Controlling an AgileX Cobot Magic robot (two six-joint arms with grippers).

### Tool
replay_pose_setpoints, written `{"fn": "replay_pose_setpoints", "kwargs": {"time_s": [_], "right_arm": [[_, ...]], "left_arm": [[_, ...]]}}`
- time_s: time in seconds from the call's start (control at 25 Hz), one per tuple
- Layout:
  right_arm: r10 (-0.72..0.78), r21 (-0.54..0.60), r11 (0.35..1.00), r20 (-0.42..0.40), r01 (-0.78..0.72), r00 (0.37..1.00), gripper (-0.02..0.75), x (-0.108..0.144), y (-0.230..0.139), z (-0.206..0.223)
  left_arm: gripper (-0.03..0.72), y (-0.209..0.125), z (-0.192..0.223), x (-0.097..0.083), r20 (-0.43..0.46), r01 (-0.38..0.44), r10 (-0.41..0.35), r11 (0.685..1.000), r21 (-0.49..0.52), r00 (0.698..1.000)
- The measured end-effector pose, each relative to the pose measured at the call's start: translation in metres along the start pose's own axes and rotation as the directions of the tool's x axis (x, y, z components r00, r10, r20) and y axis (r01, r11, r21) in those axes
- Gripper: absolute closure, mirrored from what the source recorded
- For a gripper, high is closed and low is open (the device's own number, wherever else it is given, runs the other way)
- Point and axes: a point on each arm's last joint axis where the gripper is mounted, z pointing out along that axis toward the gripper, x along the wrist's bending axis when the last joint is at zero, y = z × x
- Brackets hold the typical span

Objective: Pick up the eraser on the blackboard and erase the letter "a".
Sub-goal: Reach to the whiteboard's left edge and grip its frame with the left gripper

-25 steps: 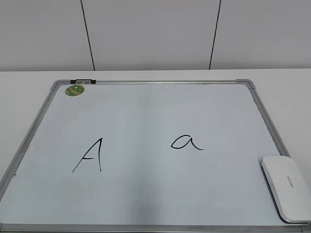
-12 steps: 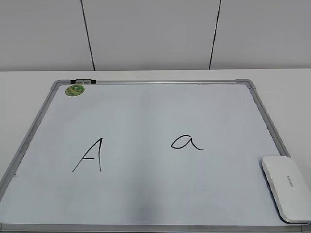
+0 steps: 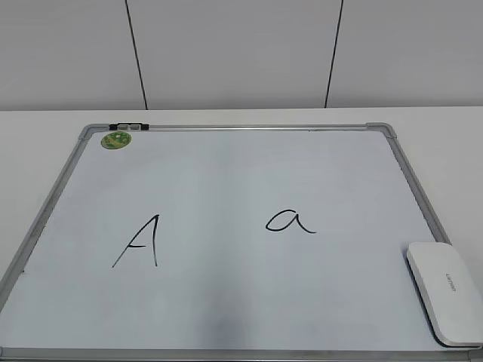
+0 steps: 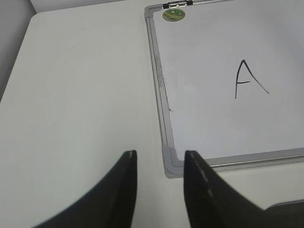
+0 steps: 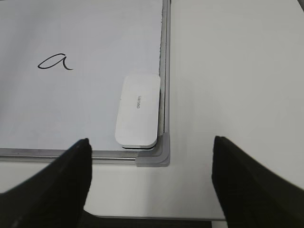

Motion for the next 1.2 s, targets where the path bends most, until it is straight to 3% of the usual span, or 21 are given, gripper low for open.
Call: {"fn": "replay_pose_setpoints", "kwargs": {"time_s": [0.08, 0.32, 0.4, 0.64, 0.92, 1.2], "right_arm": [[0.000, 0.000, 1.000, 0.000, 0.000, 1.000, 0.151, 0.000, 0.000, 0.000], [0.000, 0.000, 1.000, 0.000, 0.000, 1.000, 0.151, 0.000, 0.000, 0.000], [0.000, 0.000, 1.000, 0.000, 0.000, 1.000, 0.152, 0.000, 0.000, 0.000], [0.000, 0.000, 1.000, 0.000, 0.000, 1.000, 0.152, 0.000, 0.000, 0.000], [0.000, 0.000, 1.000, 0.000, 0.000, 1.000, 0.151, 0.000, 0.000, 0.000], [0.000, 0.000, 1.000, 0.000, 0.000, 1.000, 0.152, 0.000, 0.000, 0.000]], "left_arm": [[0.383, 0.000, 0.000, 0.000, 0.000, 0.000, 0.000, 1.000, 0.000, 1.000], [0.104, 0.009, -0.007, 0.000, -0.005, -0.001, 0.000, 0.997, -0.077, 1.000], [0.063, 0.015, -0.007, 0.001, -0.007, -0.001, 0.000, 0.994, -0.106, 1.000], [0.045, 0.048, 0.023, 0.004, -0.008, 0.003, -0.004, 0.997, -0.076, 1.000], [0.047, 0.075, 0.094, 0.007, -0.002, 0.011, -0.011, 0.995, 0.102, 1.000], [0.054, 0.096, 0.161, 0.010, 0.007, 0.014, -0.017, 0.951, 0.310, 1.000]]}}
